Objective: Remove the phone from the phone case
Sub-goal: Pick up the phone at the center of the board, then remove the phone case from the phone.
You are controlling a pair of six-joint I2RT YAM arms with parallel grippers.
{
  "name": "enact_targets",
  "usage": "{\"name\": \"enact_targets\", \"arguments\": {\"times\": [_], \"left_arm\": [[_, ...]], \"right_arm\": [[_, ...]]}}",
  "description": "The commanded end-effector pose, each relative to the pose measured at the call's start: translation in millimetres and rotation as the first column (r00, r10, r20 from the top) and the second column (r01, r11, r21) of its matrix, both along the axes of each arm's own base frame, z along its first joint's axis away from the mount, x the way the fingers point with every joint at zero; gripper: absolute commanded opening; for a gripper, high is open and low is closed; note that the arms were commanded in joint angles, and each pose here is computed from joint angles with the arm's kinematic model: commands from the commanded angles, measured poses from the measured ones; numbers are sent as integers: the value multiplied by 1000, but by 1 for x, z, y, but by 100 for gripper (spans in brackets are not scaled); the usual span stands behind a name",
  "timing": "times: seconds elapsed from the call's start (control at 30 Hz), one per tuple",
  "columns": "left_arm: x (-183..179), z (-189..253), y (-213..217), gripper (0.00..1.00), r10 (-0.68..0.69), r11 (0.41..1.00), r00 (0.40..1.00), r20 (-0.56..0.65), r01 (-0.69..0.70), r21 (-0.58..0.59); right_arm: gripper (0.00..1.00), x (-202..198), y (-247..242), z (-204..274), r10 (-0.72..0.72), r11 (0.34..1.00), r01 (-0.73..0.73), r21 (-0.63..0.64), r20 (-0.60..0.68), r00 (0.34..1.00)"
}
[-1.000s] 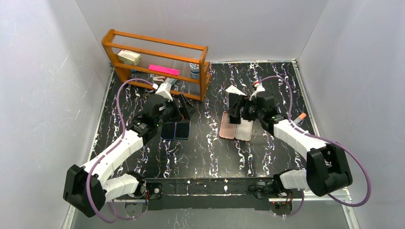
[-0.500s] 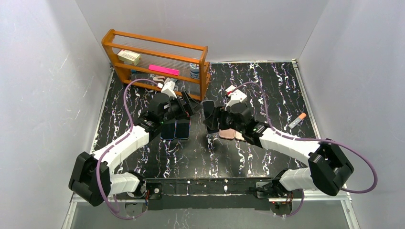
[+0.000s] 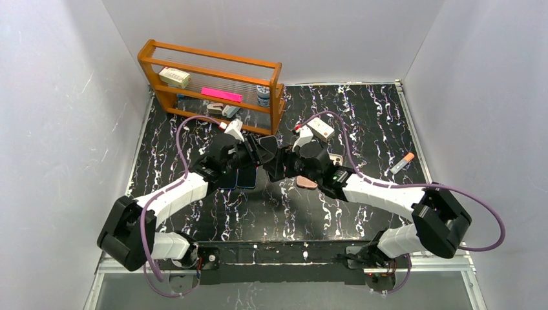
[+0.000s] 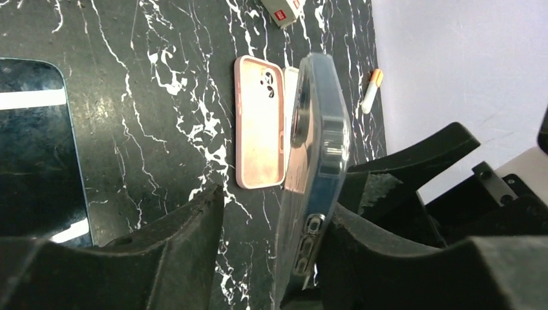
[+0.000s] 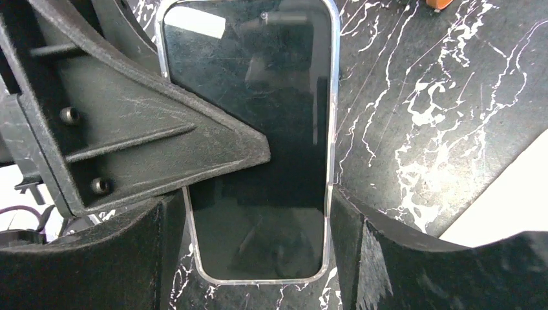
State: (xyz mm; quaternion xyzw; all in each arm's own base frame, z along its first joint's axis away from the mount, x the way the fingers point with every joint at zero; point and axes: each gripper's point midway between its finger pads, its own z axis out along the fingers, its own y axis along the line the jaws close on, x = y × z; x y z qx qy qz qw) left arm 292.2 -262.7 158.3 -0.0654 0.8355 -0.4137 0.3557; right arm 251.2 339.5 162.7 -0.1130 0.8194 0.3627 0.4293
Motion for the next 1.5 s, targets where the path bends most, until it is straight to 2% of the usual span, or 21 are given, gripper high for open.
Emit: {"name": "enact_targets", "arguments": {"times": [0.0,0.03,0.17,0.23,0.33,0.43,0.53,0.67,0.97,1.17,1.47], "left_arm": [[-5,-2,-10,41,-40,999,999,6,41,-21],[-5,-1,-11,31,-45,999,999,10,45,-22],[-5,9,-9,9,-37,999,999,40,38,-38],[-3,16,-7,0,-16,998,998,63,19,-58],[-1,26,2,0,31,997,994,106,-23,-74],[2,33,16,0,92,993,987,134,-80,-91],[5,44,26,0,164,979,976,146,-143,-142],[8,55,36,0,234,959,963,134,-206,-193],[15,86,57,0,363,892,918,162,-292,-346],[13,105,60,0,387,859,907,167,-290,-421],[3,124,53,0,350,812,924,155,-217,-542]], "right_arm": [[1,11,25,59,9,988,-29,155,128,992],[1,11,26,58,12,988,-32,152,128,992],[1,9,27,57,27,985,-51,164,148,989],[6,7,26,57,35,983,-62,175,153,988],[20,2,24,56,44,979,-75,187,161,986],[44,1,16,59,27,975,-63,211,167,986],[63,-1,9,62,23,967,-63,249,160,987],[78,-5,2,66,25,948,-75,309,160,987],[86,-19,-7,68,13,893,-59,446,106,994],[82,-36,-5,65,74,817,-77,571,28,997],[77,-52,15,86,214,716,-217,664,87,973]]}}
